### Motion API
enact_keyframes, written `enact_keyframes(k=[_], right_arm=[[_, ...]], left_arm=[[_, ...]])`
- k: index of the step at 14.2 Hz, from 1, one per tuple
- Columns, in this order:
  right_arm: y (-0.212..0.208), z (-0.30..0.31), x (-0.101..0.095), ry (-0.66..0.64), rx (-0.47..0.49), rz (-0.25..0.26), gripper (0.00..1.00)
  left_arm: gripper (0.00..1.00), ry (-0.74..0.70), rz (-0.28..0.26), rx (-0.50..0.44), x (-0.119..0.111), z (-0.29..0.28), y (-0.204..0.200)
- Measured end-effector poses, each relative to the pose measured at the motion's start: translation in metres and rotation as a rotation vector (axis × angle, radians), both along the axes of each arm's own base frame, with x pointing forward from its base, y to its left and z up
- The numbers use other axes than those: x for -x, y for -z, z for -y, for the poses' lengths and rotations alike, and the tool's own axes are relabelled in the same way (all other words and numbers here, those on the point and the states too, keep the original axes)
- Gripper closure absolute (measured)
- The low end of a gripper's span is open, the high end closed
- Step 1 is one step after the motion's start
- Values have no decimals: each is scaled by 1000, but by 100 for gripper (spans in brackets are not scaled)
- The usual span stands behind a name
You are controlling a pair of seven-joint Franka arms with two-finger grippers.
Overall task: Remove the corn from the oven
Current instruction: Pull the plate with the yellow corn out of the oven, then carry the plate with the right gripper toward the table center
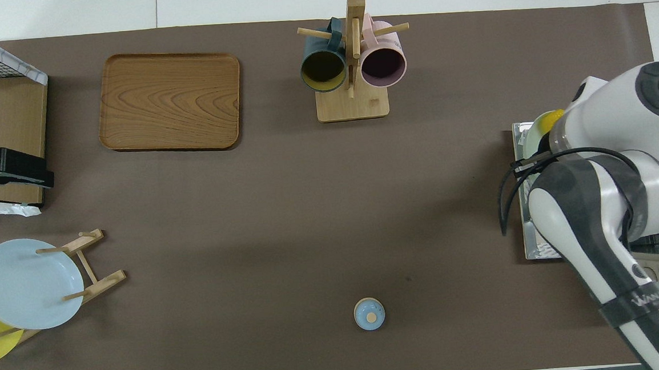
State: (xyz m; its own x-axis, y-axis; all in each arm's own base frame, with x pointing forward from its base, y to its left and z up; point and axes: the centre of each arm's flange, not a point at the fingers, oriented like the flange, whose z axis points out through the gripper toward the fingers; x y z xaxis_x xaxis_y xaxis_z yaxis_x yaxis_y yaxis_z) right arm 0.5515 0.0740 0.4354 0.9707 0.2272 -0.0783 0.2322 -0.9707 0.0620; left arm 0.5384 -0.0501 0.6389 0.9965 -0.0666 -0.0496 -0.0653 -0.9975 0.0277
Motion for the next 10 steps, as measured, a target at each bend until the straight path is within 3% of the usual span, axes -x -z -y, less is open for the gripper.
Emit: enact_keyframes(k=[6,10], right_arm=[[2,-217,-6,137,67,12,98],[65,-348,6,209,57,59,98]], left_arm=[[0,0,3,0,0,0,0],[0,0,5,0,-1,0,0]])
